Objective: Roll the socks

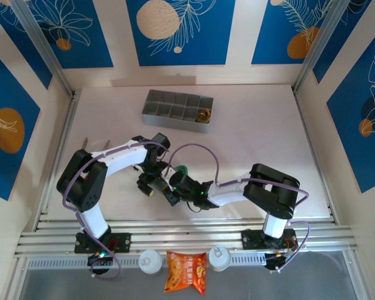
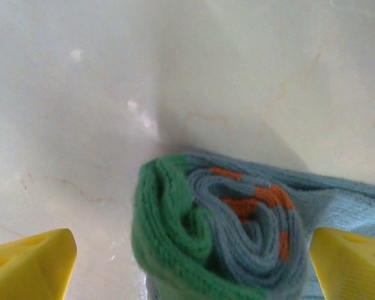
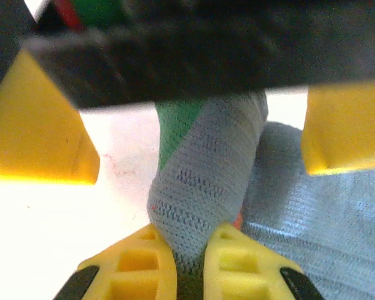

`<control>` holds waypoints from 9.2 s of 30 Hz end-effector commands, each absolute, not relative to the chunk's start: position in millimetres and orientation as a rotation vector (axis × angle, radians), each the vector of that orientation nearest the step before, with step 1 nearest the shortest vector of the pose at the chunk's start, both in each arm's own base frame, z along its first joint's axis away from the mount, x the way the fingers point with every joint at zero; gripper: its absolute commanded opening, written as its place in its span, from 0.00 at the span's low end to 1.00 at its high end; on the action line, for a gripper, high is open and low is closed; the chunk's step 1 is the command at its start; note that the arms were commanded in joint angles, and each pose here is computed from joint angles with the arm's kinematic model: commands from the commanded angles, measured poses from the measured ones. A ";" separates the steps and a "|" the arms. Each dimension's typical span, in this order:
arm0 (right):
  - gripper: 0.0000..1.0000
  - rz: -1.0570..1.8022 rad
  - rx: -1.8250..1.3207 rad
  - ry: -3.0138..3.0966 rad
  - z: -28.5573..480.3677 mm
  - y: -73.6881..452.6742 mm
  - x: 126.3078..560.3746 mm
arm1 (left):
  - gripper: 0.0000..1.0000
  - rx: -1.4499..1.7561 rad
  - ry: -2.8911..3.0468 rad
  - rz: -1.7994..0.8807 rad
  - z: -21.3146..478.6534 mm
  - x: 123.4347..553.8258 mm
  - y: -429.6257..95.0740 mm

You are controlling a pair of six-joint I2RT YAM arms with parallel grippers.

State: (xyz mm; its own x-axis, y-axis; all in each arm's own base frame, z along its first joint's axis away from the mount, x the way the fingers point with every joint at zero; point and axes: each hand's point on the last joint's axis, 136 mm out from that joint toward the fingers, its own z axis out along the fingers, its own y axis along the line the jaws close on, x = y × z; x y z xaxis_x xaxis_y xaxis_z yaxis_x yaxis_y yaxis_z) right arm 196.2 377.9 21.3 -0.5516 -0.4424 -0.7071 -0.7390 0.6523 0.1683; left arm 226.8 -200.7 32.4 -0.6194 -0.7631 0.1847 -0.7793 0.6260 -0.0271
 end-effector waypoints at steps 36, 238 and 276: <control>0.00 0.384 -0.314 3.280 -157.8 185.8 72.0 | 0.61 0.888 -3.048 0.544 26.1 241.9 -199.0; 0.48 0.777 -0.821 2.154 59.9 323.2 185.9 | 0.00 1.076 -2.553 -0.486 -24.8 127.1 -174.7; 0.38 1.273 0.290 2.738 39.9 361.8 184.2 | 0.00 0.971 -2.596 -0.189 -76.1 204.2 -248.2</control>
